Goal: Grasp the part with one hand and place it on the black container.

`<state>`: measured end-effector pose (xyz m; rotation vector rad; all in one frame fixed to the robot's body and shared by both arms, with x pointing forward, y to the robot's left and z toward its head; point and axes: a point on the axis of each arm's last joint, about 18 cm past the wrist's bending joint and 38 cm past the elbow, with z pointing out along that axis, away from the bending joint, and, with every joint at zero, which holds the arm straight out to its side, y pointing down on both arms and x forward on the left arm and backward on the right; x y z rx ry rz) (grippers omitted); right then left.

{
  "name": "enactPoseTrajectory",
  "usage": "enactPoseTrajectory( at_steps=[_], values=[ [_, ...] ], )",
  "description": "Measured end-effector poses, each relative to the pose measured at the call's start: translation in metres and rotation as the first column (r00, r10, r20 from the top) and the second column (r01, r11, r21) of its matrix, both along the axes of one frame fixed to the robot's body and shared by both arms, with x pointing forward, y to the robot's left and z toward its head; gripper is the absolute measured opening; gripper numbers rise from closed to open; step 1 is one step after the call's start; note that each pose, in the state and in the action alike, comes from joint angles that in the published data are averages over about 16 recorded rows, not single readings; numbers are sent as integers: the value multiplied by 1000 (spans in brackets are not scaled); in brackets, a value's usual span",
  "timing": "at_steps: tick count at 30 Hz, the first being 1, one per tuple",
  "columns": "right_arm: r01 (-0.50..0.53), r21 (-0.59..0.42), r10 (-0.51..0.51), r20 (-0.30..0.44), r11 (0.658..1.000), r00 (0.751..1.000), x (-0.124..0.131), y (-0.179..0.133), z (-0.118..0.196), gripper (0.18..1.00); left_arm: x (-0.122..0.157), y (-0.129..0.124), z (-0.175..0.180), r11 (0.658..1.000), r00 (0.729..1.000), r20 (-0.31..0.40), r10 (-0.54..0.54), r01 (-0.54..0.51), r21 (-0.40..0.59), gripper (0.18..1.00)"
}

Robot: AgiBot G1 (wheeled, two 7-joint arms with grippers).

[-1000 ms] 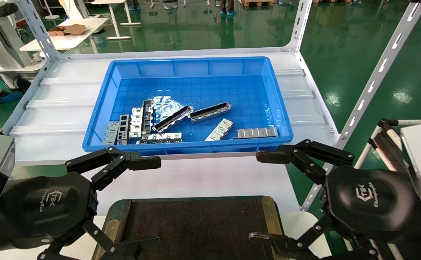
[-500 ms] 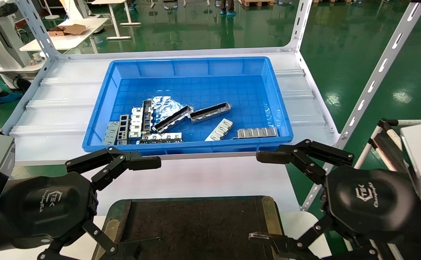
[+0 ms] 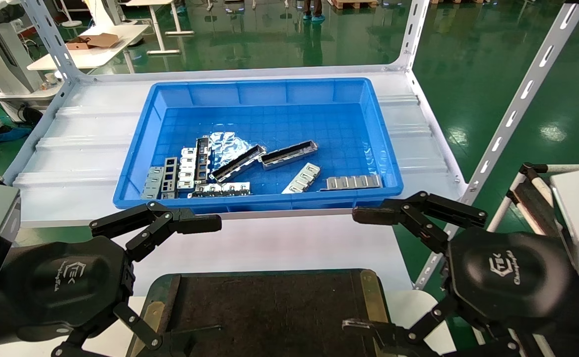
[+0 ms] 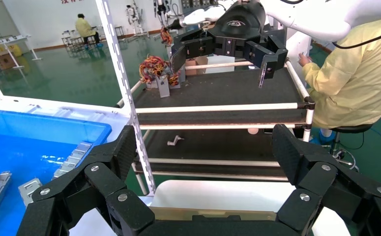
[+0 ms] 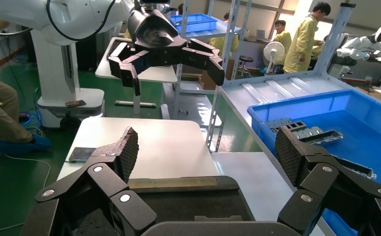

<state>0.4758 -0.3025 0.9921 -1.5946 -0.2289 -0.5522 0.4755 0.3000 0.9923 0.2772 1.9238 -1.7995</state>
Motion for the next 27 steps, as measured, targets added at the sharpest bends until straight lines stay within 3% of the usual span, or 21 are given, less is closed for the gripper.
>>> enactPoseTrajectory(
  at_steps=[27],
  values=[
    [0,0,0,0,1000,1000,0,0,0,1001,2,-1,1,1000,1000,4,4,-4,2,1001]
  ],
)
